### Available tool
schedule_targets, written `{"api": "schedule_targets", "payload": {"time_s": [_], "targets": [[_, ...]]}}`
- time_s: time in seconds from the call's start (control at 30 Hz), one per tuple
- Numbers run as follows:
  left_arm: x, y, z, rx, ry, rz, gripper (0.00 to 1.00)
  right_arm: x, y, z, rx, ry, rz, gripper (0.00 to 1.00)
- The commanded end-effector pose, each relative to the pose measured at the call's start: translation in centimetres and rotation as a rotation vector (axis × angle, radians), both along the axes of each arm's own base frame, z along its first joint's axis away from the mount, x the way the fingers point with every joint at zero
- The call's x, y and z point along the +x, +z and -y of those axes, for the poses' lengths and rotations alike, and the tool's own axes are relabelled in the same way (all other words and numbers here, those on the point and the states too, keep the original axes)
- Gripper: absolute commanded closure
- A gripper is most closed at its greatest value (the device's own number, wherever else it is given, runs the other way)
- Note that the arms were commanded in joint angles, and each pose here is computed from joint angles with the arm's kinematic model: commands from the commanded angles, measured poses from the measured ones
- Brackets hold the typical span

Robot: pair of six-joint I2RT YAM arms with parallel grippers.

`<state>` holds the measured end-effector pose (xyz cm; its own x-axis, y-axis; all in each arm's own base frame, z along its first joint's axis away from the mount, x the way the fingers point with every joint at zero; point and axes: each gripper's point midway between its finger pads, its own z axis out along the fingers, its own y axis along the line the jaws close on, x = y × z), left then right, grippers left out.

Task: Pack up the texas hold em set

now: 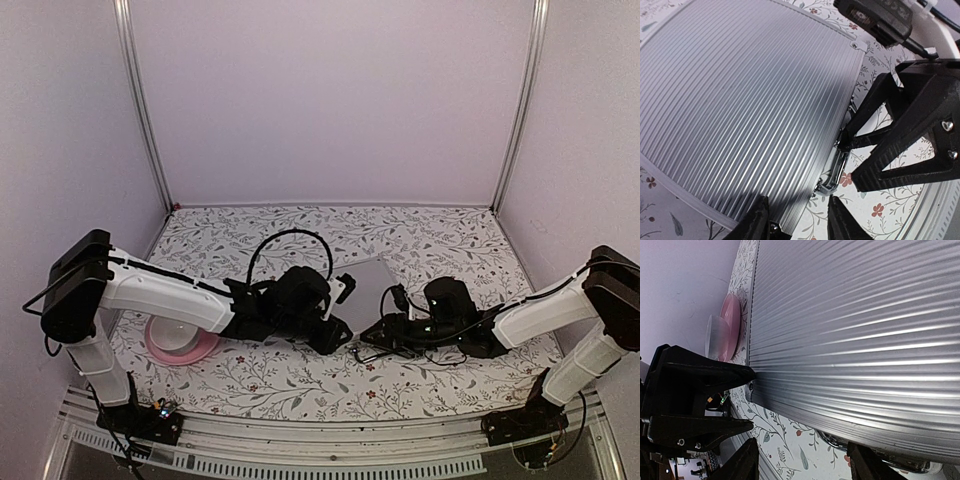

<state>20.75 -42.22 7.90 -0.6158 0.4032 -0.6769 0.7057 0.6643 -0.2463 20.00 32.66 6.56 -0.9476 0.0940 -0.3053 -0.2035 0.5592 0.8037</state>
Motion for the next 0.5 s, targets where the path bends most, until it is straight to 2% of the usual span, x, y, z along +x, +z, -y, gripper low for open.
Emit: {"api": "schedule_targets", "payload": {"time_s": [0.0, 0.47], "targets": [[-2.7, -4.6, -1.8, 0.140, -0.035, -0.101, 0.60, 0.4, 1.8, -0.7, 0.056, 0.000, 0.045, 0.39], [-2.7, -4.7, -1.9, 0.146, -0.034, -0.100, 0.60, 0.8, 3.1, -0.8, 0.084, -0.010, 0.080, 0.39]]}}
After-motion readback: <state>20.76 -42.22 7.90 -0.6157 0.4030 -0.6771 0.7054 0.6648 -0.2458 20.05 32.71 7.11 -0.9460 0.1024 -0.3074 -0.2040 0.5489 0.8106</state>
